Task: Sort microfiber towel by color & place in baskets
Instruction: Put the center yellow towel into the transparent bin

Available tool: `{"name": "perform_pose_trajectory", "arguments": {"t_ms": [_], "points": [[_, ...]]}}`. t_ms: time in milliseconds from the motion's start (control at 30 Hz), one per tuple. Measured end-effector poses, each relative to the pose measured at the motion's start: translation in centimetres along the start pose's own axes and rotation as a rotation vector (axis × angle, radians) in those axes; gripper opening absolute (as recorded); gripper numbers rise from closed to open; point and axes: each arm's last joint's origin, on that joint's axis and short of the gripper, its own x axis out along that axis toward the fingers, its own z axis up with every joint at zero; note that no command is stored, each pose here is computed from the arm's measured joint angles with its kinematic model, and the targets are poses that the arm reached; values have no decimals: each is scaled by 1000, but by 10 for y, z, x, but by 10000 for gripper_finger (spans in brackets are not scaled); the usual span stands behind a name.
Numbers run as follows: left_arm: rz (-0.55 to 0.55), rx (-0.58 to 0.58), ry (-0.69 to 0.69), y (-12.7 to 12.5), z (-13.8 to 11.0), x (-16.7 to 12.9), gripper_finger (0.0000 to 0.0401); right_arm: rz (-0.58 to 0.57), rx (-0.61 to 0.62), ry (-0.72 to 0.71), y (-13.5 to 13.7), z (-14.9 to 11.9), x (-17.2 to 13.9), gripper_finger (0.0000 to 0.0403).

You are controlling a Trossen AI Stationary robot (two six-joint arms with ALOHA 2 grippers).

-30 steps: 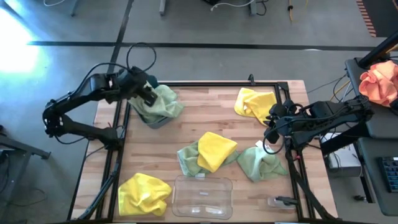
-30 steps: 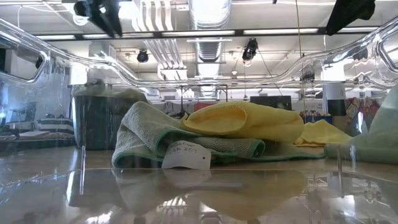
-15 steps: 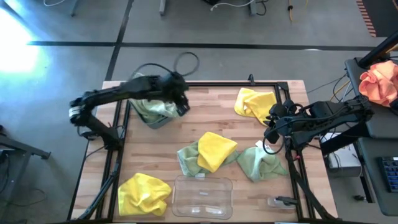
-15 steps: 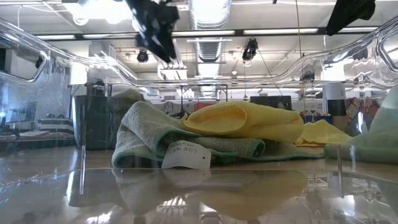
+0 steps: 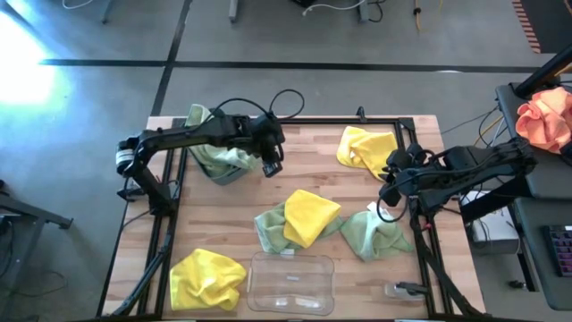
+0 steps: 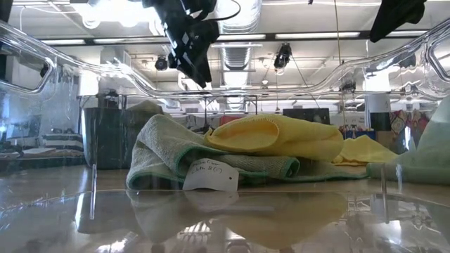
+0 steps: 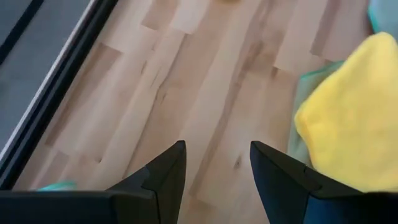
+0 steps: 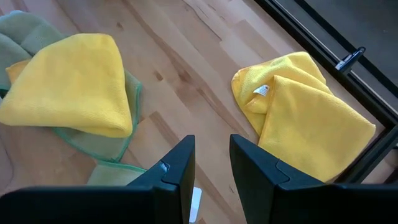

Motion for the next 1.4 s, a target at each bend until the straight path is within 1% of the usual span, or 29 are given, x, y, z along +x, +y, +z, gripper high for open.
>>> {"name": "perform_pose_trajectory", "arguments": {"t_ms": [167, 300, 400, 500, 667, 700, 833, 933, 1000, 1100, 1233, 1300, 1400], "points": [[72, -20, -7, 1, 0, 0, 163, -27, -17, 17, 1, -6, 8, 93], [76, -35, -12, 1, 0, -2, 163, -62, 4, -6, 4, -8, 17, 93], [72, -43, -24, 0, 0, -7, 163, -71, 1, -1, 12, -7, 27, 93], [70, -45, -26, -1, -1, -10, 163, -114, -34, 41, 23, -8, 42, 93], [86, -49, -25, -1, -3, -18, 163, -220, -86, 134, 41, -7, 74, 93], [87, -49, -23, 0, -4, -19, 163, -244, -84, 153, 44, -6, 81, 93], [102, -49, -22, 1, -6, -25, 163, -334, -10, 206, 54, 3, 107, 93], [128, -49, -29, 2, -7, -29, 163, -367, -25, 237, 62, 11, 123, 93], [136, -47, -33, 2, -7, -31, 163, -357, -60, 257, 70, 17, 132, 93], [138, -23, -19, 3, -9, -32, 163, -313, -81, 251, 85, 27, 145, 93], [141, 4, 6, 3, -11, -32, 163, -198, -126, 250, 105, 38, 159, 93], [143, 18, 15, 3, -12, -32, 163, -149, -123, 247, 113, 42, 165, 93], [146, 43, 27, 3, -13, -32, 163, -123, -99, 259, 122, 45, 174, 93]]}}
